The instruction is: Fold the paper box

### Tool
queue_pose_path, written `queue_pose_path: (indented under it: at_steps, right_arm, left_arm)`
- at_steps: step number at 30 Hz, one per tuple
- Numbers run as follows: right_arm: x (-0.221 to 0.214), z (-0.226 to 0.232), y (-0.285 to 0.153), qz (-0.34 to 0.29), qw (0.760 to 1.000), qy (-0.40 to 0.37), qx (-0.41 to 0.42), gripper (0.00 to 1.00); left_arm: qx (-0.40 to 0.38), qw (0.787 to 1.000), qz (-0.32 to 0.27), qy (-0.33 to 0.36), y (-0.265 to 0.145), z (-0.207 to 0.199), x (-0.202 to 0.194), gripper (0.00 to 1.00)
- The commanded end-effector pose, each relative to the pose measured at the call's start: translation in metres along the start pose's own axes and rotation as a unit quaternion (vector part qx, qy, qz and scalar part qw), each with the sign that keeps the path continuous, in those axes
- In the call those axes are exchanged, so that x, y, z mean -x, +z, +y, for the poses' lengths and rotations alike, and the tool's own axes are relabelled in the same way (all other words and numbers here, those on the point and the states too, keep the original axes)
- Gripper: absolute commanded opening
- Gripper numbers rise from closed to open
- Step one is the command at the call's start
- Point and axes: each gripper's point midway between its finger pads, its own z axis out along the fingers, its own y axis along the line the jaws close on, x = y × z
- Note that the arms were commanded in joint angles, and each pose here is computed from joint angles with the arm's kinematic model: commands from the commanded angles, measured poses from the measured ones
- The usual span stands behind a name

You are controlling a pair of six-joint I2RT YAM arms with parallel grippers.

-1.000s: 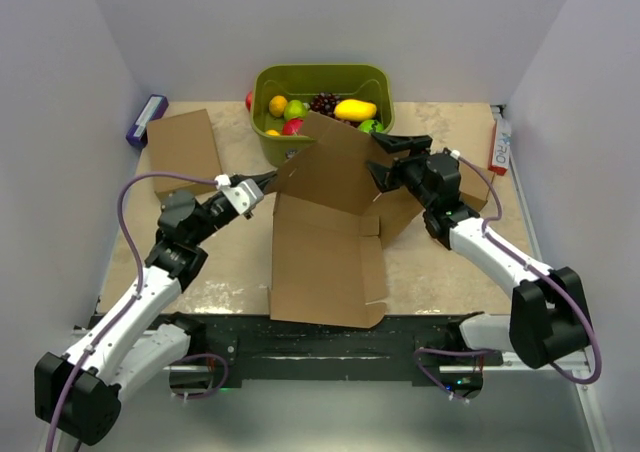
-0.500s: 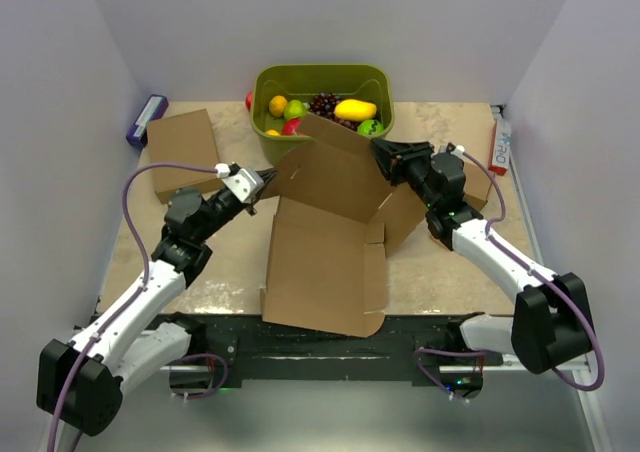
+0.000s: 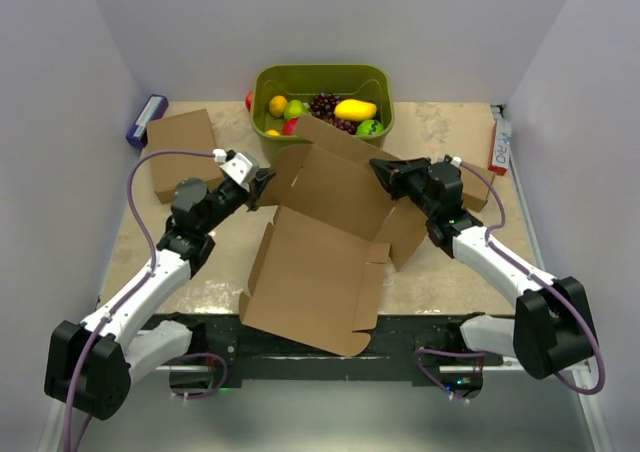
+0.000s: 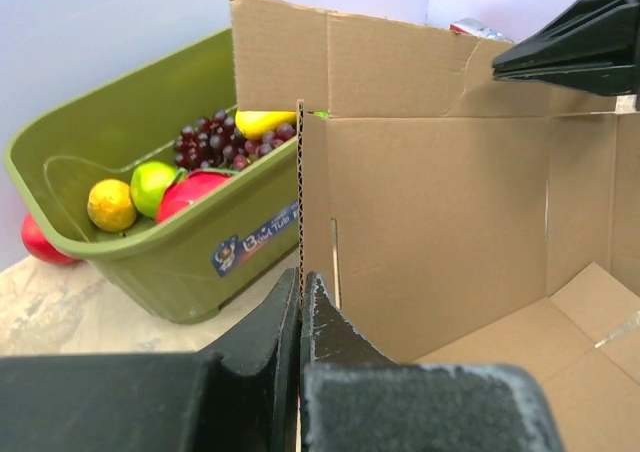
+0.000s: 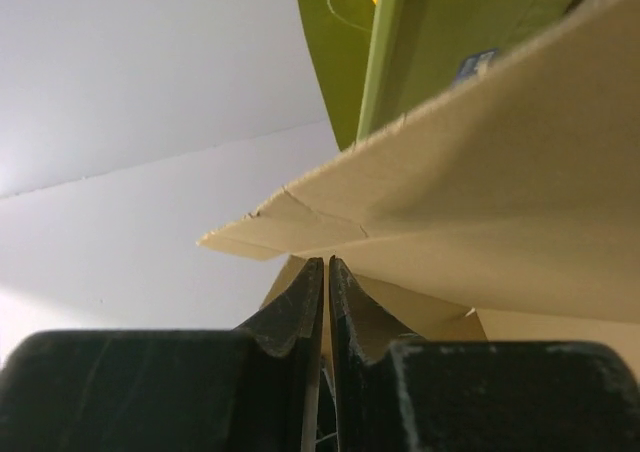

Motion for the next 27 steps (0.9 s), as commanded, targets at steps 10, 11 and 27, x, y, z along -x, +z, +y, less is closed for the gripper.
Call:
queue_pose_path:
  at_steps: [10, 11, 27]
  right_arm:
    - [0.002, 0.048, -0.033, -0.036, 0.988, -0.147, 0.042, 0.67]
    - [0.000, 0.054, -0.034, -0.034, 0.985, -0.162, 0.046, 0.82]
    - [-0.027, 0.047, -0.044, 0.047, 0.997, 0.026, 0.050, 0.97]
  left_arm:
    - [-0.038, 0.996, -0.054, 0.062, -0.003, -0.009, 0.032, 0.00]
    - [-0.039, 0.995, -0.054, 0.071, -0.005, -0.010, 0.031, 0.00]
    - [0.013, 0.974, -0.073, 0.214, -0.026, -0.025, 0.036, 0.00]
